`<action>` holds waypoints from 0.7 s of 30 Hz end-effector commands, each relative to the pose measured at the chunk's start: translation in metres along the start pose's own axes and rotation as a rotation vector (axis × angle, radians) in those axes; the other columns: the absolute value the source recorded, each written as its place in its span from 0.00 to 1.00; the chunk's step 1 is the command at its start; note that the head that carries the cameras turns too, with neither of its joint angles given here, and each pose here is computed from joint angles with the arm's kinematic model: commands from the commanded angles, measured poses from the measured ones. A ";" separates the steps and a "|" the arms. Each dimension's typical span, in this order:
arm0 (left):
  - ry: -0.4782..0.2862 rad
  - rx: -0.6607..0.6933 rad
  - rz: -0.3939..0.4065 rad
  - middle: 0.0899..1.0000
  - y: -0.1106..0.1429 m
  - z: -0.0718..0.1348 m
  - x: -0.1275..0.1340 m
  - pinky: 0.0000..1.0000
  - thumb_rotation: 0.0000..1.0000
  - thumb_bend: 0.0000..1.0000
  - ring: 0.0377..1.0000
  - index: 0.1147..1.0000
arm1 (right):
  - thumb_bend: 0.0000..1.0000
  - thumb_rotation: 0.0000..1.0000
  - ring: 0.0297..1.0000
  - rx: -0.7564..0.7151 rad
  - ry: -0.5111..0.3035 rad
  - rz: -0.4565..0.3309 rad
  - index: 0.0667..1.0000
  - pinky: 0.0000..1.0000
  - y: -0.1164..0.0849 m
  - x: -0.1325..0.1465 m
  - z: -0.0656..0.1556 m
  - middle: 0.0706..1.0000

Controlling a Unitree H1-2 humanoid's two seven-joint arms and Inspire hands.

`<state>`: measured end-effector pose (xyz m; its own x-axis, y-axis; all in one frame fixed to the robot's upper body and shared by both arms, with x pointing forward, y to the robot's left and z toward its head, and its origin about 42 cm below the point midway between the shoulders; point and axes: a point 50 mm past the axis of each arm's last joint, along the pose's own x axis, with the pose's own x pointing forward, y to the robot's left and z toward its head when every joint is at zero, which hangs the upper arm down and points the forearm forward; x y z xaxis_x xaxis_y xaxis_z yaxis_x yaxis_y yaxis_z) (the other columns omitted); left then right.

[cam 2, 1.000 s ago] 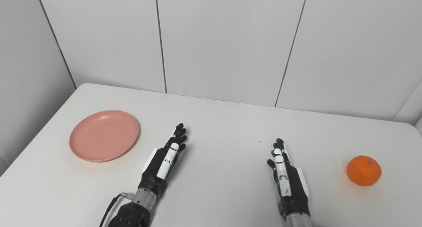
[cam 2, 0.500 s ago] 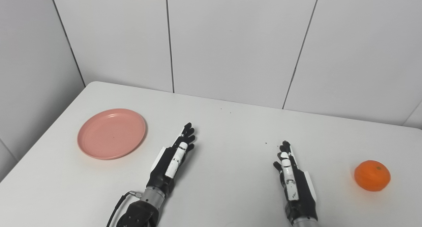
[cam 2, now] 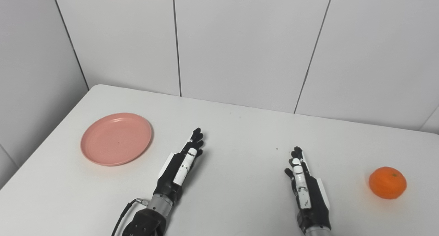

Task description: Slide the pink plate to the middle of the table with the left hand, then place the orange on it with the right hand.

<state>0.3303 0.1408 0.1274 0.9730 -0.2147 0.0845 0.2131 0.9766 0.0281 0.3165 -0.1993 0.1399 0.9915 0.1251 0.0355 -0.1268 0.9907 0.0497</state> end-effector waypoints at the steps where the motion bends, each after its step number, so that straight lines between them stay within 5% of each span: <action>1: -0.033 -0.002 -0.043 1.00 -0.008 0.013 0.006 0.98 1.00 0.36 0.99 0.99 | 0.20 1.00 1.00 -0.003 -0.006 0.001 1.00 1.00 -0.001 -0.002 0.003 1.00; 21: -0.196 0.078 -0.060 0.99 0.015 0.075 0.008 0.94 1.00 0.43 0.97 0.97 | 0.19 1.00 1.00 0.004 -0.020 -0.001 1.00 1.00 -0.001 -0.001 0.001 1.00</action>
<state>0.3269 0.1526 0.1761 0.9439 -0.2726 0.1862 0.2592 0.9613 0.0932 0.3165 -0.1969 0.1399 0.9914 0.1260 0.0356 -0.1280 0.9901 0.0582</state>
